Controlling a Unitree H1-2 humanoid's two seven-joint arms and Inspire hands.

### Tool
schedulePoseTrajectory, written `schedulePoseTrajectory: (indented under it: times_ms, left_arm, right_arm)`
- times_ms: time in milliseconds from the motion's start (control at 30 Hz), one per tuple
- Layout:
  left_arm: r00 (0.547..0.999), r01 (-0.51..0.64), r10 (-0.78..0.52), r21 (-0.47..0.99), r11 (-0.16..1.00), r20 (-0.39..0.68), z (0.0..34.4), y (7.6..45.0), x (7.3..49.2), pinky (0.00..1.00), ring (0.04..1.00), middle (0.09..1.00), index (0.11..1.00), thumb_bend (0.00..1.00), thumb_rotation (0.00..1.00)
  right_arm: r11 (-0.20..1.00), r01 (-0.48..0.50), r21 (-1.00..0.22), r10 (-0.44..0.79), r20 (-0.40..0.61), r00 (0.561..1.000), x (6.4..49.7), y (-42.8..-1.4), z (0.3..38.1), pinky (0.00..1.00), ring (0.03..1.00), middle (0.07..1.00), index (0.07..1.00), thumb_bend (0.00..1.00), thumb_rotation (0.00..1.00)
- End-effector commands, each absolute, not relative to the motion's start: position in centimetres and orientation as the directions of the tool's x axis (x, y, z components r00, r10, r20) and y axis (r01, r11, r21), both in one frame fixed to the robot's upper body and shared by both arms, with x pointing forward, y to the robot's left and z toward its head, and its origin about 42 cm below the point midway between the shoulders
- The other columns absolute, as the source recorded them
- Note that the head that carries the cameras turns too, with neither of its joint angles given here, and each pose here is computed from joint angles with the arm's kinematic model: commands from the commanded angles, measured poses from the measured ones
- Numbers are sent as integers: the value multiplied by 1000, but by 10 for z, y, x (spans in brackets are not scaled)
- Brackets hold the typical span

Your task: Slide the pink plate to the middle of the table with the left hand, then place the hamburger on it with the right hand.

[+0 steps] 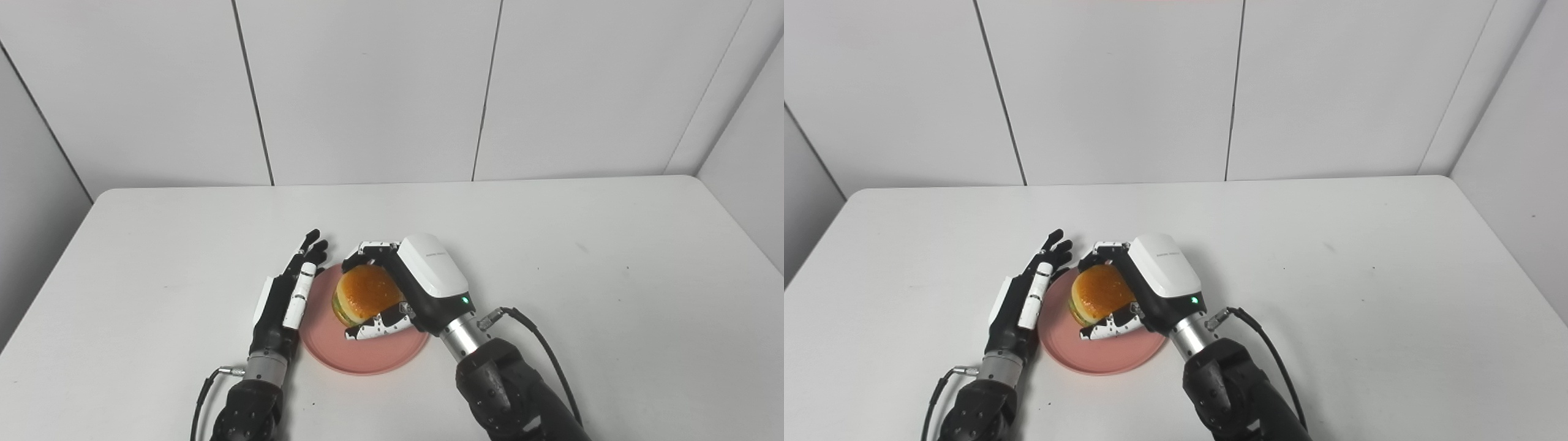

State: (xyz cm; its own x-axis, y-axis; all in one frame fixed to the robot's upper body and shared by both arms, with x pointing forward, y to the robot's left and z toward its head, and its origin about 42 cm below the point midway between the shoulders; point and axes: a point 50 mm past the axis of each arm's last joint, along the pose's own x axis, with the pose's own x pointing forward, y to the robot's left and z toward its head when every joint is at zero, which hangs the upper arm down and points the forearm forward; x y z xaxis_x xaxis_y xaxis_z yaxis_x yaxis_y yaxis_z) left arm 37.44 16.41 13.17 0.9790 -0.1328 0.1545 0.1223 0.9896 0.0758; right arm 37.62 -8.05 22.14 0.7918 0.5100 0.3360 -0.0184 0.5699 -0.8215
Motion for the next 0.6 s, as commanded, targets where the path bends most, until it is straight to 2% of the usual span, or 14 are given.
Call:
schedulePoseTrajectory:
  times_ms: [0, 367, 567]
  left_arm:
    - [992, 123, -125, 44, 991, 31, 88, 154, 349, 886, 917, 914, 909, 587, 1000]
    - [997, 77, -77, -14, 997, 31, 89, 145, 351, 889, 926, 934, 926, 610, 1000]
    - [997, 64, -63, -17, 998, 39, 89, 144, 351, 931, 943, 961, 959, 582, 1000]
  right_arm:
    - [571, 30, -820, 537, 401, 742, 382, -71, 241, 207, 401, 433, 505, 512, 0]
    - [494, 32, -869, 553, 342, 760, 403, -78, 220, 194, 387, 429, 509, 511, 0]
    - [430, 31, -902, 562, 294, 773, 412, -80, 217, 225, 391, 426, 513, 511, 0]
